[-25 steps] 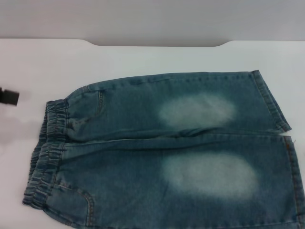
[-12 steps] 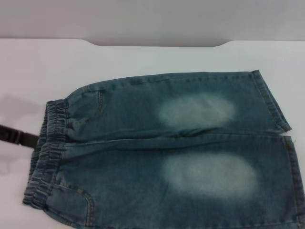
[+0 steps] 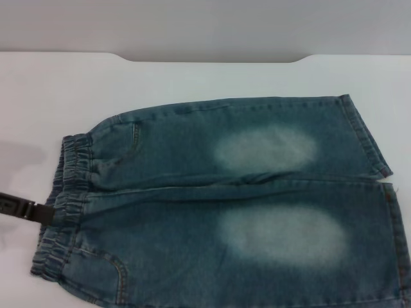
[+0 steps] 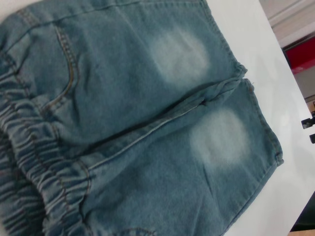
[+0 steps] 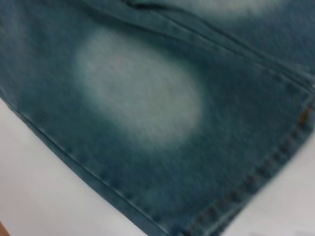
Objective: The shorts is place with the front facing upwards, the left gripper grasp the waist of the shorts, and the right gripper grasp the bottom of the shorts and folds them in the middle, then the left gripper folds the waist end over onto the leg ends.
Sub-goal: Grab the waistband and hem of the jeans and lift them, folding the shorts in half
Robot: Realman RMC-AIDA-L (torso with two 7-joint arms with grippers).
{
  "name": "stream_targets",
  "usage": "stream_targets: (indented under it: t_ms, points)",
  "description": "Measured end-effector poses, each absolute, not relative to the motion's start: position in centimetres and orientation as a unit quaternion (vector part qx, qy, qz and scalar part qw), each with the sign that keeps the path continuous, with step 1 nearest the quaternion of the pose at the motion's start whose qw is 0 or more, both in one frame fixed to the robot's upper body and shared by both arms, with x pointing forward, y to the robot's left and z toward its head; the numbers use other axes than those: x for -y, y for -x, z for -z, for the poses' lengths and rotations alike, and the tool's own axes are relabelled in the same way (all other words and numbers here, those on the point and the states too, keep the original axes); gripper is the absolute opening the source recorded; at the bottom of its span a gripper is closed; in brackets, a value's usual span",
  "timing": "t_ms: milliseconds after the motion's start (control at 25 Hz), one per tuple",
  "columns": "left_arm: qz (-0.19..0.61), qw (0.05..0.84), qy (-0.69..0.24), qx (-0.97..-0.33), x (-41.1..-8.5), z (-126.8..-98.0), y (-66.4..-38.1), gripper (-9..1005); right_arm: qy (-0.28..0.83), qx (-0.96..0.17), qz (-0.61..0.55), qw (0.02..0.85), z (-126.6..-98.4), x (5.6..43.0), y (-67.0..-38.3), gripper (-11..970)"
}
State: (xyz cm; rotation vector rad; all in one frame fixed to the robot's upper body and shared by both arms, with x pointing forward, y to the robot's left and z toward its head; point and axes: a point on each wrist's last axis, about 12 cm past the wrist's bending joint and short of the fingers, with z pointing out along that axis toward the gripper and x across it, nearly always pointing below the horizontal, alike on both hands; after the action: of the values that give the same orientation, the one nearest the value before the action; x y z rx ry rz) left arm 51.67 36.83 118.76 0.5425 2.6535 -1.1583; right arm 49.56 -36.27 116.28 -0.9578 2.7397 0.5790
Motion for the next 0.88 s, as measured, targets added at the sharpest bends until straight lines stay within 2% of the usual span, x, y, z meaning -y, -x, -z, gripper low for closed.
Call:
stream_targets:
  t_ms: [520,880]
  points:
    - [0.391,0.087,-0.158,-0.903,-37.8,-117.3,-50.2,704,0.304,-0.93,-0.186,0.087,-115.5,36.5,-49.4,475]
    - [0.335,0.072,-0.168,-0.924,-36.9,-114.7,-50.4,698,0.311,-0.922,-0.211,0.09,-114.7,35.8,-49.5,473]
